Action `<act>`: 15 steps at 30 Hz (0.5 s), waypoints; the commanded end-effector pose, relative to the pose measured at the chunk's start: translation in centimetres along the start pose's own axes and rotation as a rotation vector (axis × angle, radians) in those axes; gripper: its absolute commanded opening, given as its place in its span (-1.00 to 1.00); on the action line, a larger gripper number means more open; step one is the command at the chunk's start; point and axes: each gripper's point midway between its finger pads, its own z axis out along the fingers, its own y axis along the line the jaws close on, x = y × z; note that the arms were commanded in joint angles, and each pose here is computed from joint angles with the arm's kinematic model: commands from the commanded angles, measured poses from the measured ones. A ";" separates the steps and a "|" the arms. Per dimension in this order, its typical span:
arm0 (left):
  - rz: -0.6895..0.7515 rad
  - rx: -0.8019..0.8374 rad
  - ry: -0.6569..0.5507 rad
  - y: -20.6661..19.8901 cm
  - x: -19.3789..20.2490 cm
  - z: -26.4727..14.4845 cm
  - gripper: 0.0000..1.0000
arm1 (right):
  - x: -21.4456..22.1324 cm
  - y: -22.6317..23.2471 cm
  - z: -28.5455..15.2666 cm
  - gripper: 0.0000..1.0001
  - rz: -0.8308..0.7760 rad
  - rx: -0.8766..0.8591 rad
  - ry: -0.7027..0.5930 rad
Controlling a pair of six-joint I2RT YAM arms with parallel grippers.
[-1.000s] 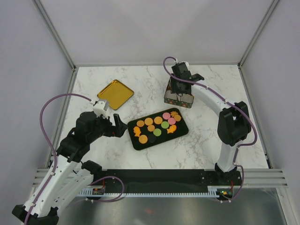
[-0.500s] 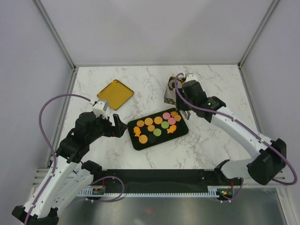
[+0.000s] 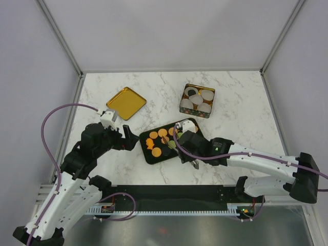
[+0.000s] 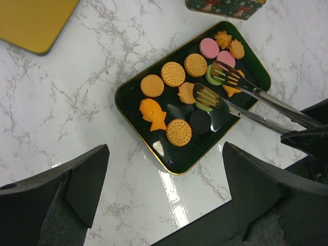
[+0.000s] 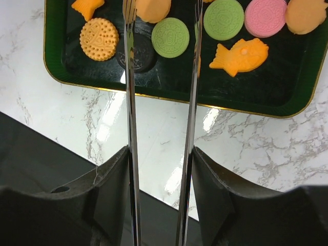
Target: Pack the cookies
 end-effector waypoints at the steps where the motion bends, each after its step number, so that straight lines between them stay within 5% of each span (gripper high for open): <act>1: -0.018 0.009 -0.023 -0.4 -0.6 0.1 1.00 | -1.8 1.1 0.1 0.14 0.042 0.023 -0.068; 15: -0.018 0.009 -0.024 -0.4 -0.6 0.0 1.00 | -2.3 3.0 1.1 0.14 0.016 0.010 -0.062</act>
